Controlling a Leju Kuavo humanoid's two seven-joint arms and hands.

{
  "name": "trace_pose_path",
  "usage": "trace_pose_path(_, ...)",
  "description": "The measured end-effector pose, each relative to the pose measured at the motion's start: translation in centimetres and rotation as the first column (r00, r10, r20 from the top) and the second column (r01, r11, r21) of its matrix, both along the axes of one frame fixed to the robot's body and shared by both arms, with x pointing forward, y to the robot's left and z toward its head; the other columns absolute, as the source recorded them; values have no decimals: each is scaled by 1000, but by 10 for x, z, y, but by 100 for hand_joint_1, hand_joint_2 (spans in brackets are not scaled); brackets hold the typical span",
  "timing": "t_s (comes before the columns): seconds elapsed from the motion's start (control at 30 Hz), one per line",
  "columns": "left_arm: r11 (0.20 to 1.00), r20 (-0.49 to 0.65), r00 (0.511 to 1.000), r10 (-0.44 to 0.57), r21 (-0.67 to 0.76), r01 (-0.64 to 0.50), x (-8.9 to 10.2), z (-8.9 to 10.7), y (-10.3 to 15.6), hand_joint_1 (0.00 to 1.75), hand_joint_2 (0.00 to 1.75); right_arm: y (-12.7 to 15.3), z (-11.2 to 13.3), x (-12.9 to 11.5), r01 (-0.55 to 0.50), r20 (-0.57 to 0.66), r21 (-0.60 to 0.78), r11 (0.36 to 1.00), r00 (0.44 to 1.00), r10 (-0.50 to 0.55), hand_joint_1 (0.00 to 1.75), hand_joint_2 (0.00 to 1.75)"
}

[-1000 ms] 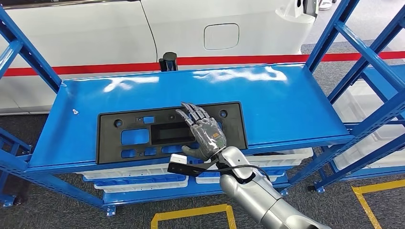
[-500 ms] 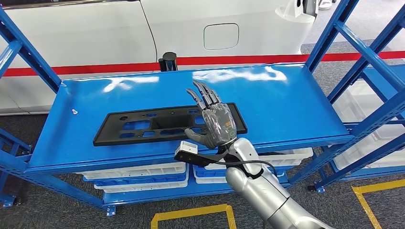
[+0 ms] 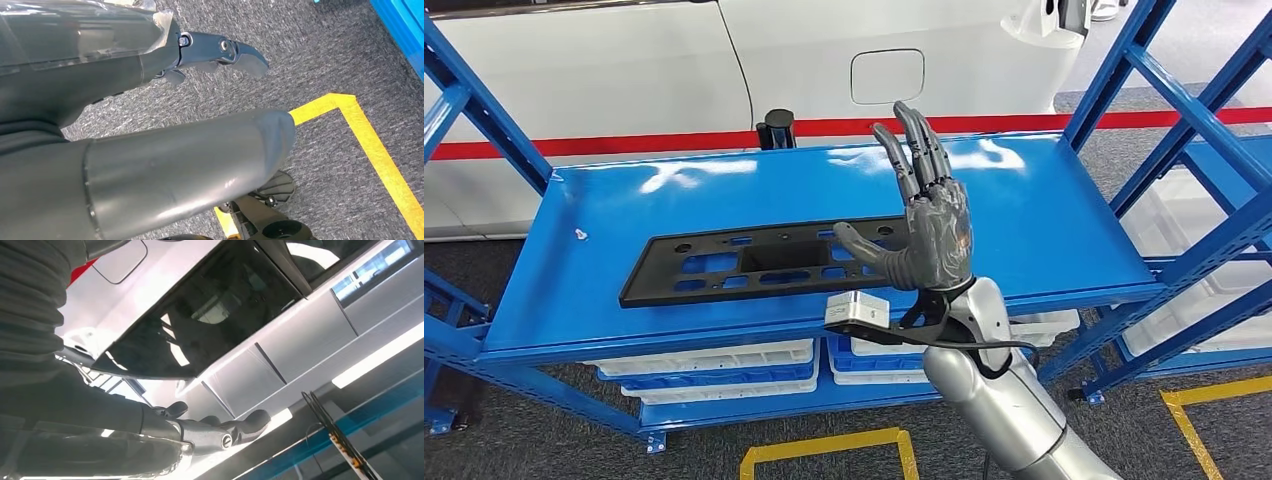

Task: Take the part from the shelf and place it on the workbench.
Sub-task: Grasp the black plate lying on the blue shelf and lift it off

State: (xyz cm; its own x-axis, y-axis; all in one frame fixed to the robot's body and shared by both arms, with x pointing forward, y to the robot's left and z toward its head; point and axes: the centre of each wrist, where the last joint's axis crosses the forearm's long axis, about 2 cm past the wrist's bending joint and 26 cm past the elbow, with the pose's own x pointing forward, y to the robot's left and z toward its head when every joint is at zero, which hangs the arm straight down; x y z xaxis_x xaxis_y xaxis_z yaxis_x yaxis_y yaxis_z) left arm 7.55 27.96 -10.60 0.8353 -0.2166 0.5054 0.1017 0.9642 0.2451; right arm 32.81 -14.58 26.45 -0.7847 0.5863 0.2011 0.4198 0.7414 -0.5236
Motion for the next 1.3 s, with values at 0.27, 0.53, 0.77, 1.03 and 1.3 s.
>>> trace_pose_path(0.27,1000,4,1000,0,5,0,0,0,2,0,0,-2,-21,-16,-48,-86,-74,996,995,42,0,175)
trace_pose_path(0.53,1000,11,1000,-1,13,1,1,0,0,0,0,2,-38,-21,-89,-186,-139,986,981,63,0,175)
trace_pose_path(0.77,1000,12,1000,4,12,-4,1,0,0,0,0,12,-55,-19,-140,-274,-212,967,959,78,0,175)
trace_pose_path(1.03,1000,11,1000,6,10,-6,1,0,0,0,0,25,-62,-14,-174,-324,-259,950,942,84,0,175)
trace_pose_path(1.3,1000,8,1000,0,7,0,2,0,-1,0,0,33,-70,-7,-166,-367,-296,941,929,48,0,175)
